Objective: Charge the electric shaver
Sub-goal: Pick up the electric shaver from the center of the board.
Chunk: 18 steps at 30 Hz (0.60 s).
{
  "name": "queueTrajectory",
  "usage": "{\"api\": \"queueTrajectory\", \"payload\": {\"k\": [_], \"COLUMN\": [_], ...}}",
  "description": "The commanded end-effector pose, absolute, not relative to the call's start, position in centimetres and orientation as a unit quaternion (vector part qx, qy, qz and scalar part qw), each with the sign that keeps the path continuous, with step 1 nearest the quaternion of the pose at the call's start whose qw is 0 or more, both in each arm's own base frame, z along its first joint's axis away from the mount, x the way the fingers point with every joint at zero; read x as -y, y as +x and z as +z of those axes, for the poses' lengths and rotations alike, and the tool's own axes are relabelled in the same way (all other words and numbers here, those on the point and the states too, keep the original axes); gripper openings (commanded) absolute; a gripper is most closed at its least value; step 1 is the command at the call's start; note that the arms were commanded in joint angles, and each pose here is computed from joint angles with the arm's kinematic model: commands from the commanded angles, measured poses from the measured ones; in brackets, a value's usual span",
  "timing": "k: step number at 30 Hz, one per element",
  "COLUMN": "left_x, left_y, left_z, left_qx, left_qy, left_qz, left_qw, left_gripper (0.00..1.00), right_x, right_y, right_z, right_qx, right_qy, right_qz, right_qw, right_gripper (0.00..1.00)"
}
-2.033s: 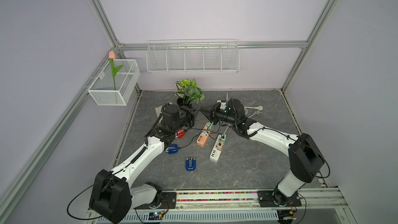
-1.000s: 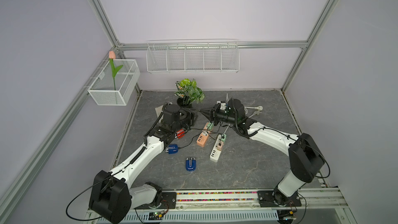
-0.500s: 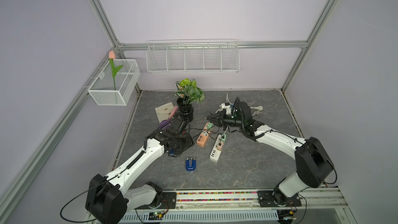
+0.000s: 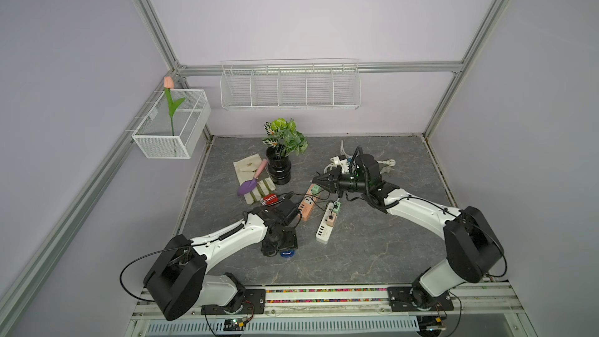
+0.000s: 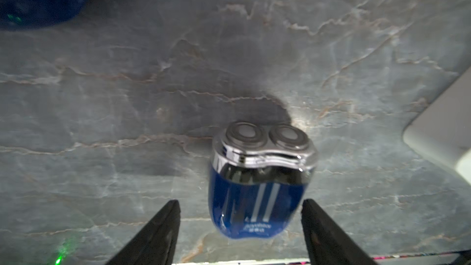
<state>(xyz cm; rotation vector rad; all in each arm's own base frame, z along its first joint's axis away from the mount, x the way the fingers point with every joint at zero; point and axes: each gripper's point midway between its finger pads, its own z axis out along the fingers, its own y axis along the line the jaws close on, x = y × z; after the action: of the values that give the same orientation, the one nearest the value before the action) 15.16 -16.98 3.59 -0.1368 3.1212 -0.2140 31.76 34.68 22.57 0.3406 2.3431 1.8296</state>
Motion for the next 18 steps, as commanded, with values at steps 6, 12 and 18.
{"api": "queueTrajectory", "payload": {"k": [6, 12, 18], "left_x": [17.9, 17.6, 18.2], "left_y": [17.0, 16.9, 17.3], "left_z": [2.2, 0.9, 0.8], "left_qx": [-0.998, -0.999, -0.999], "left_qy": [-0.013, -0.036, -0.038], "left_qz": [-0.055, -0.033, -0.033], "left_qw": [0.024, 0.006, 0.003], "left_gripper": [0.77, 0.76, 0.69], "right_x": [-34.4, -34.1, -34.0], "right_y": [31.5, 31.7, 31.5], "right_z": [23.9, 23.9, 23.6], "right_qx": [-0.771, -0.771, -0.772], "right_qy": [0.099, 0.102, 0.107], "right_qz": [0.623, 0.623, 0.621], "right_qw": [0.083, 0.086, 0.083], "right_gripper": [0.07, 0.07, 0.07]}}
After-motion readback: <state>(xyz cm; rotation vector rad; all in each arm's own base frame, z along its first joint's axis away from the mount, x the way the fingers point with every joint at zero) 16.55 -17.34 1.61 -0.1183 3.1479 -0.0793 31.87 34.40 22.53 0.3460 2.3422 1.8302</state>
